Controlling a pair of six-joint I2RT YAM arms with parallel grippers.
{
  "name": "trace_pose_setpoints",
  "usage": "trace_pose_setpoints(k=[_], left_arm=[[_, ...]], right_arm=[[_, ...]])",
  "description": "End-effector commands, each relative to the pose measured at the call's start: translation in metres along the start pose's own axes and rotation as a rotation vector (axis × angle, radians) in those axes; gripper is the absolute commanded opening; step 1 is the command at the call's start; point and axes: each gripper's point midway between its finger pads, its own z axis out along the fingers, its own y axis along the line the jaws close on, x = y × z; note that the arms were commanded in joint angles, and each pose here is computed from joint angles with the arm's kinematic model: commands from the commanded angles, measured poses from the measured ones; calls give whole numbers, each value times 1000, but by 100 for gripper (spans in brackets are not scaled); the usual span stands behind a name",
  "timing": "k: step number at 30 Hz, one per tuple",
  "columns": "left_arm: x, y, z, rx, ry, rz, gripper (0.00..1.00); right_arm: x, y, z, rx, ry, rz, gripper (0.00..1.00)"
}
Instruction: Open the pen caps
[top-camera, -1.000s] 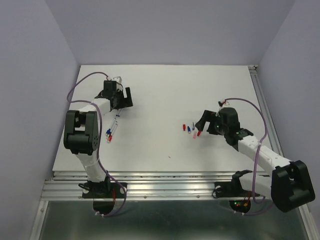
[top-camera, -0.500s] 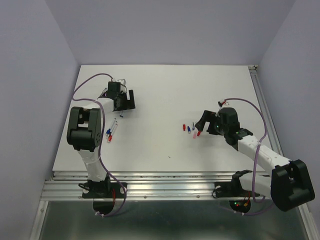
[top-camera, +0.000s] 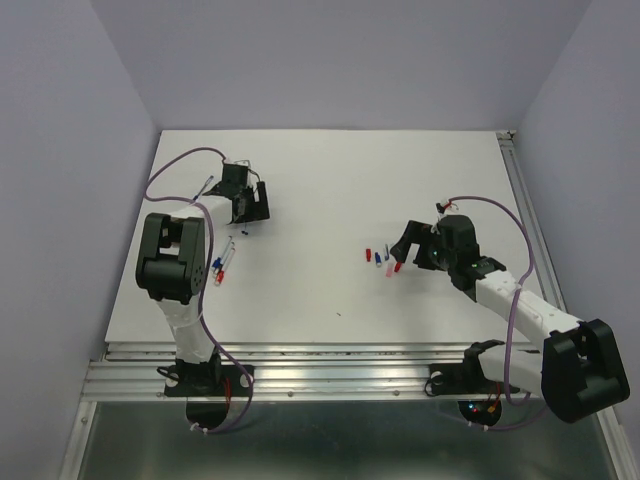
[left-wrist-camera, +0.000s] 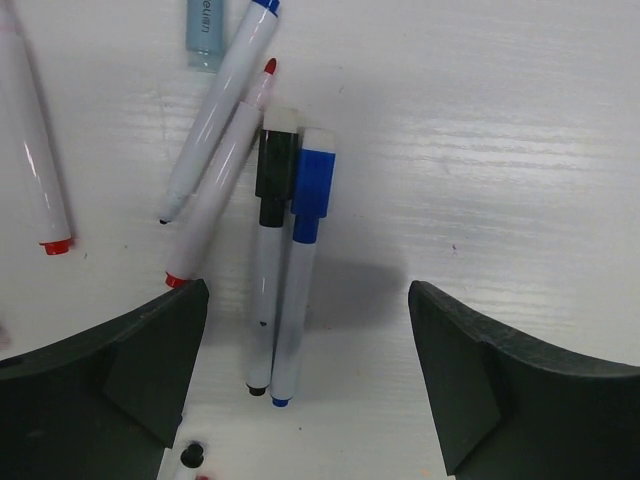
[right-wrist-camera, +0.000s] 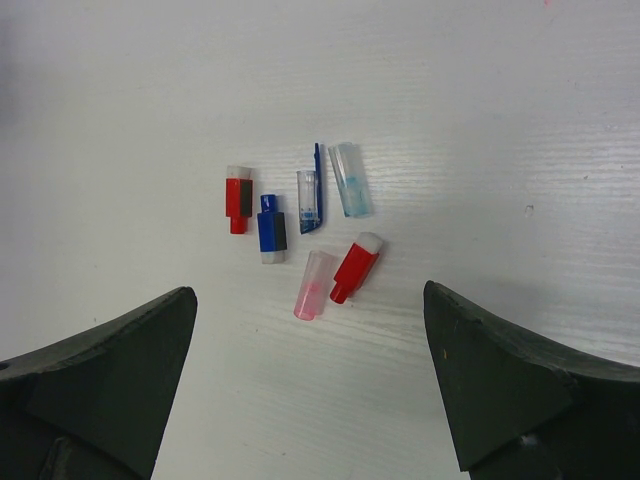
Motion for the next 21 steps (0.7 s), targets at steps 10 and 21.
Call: trace_pose_setpoints(k=[10, 21], left_arm=[[-41, 14, -23, -4, -119, -107, 88], [-39, 24, -17, -5, -103, -138, 70]], right_arm=[[-2, 1, 2, -6, -24, -9, 100], [-2, 0, 3, -4, -20, -7, 100]])
